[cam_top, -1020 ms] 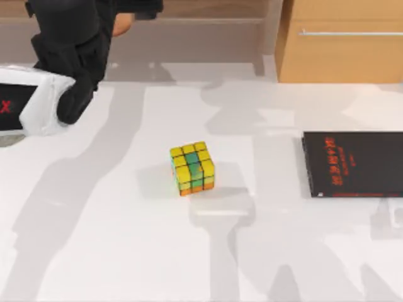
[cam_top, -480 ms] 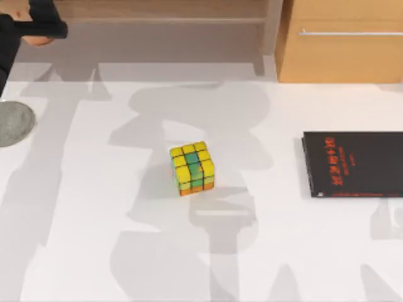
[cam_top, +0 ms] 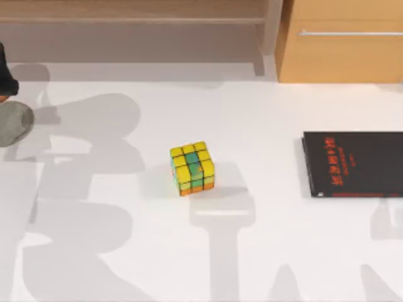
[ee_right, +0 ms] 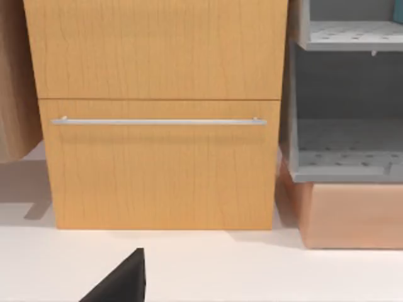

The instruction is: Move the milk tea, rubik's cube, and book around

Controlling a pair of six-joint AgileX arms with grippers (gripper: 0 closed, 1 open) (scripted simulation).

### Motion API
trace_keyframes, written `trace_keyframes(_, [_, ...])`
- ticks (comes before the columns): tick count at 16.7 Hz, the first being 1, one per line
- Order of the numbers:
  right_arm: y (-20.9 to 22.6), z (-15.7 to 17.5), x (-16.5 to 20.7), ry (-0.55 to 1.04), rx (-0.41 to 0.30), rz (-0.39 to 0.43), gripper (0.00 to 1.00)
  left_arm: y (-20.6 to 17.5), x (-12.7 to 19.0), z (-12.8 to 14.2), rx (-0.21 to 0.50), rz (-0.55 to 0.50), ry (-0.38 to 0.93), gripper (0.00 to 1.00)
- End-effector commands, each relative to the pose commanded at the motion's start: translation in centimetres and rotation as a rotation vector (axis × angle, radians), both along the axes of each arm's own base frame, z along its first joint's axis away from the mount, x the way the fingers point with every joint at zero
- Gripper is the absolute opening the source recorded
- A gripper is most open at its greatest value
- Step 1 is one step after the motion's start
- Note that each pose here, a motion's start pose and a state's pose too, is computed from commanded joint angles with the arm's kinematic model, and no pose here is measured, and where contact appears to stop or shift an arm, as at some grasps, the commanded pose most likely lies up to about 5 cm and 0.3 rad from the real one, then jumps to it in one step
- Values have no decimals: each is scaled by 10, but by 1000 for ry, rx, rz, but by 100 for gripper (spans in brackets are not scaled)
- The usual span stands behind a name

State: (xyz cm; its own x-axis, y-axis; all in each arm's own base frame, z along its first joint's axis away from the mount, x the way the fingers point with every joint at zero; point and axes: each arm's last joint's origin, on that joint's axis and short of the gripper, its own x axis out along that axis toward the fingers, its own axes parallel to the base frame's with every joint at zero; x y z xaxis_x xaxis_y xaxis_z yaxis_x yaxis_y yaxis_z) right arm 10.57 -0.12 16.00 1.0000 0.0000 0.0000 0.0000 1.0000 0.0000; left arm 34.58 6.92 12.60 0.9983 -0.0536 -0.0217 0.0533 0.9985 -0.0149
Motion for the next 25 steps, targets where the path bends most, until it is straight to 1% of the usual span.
trace_keyframes(3, [0, 0, 0, 0, 0, 0, 100, 8, -1, -10, 9, 14, 29, 0])
trace_keyframes(8, [0, 0, 0, 0, 0, 0, 100, 7, 0, -9, 11, 13, 25, 0])
trace_keyframes(17, [0, 0, 0, 0, 0, 0, 100, 8, -1, -39, 9, 14, 28, 0])
trace_keyframes(21, [0, 0, 0, 0, 0, 0, 100, 8, -1, -40, 9, 14, 29, 0])
trace_keyframes(25, [0, 0, 0, 0, 0, 0, 100, 8, -1, -40, 9, 14, 29, 30])
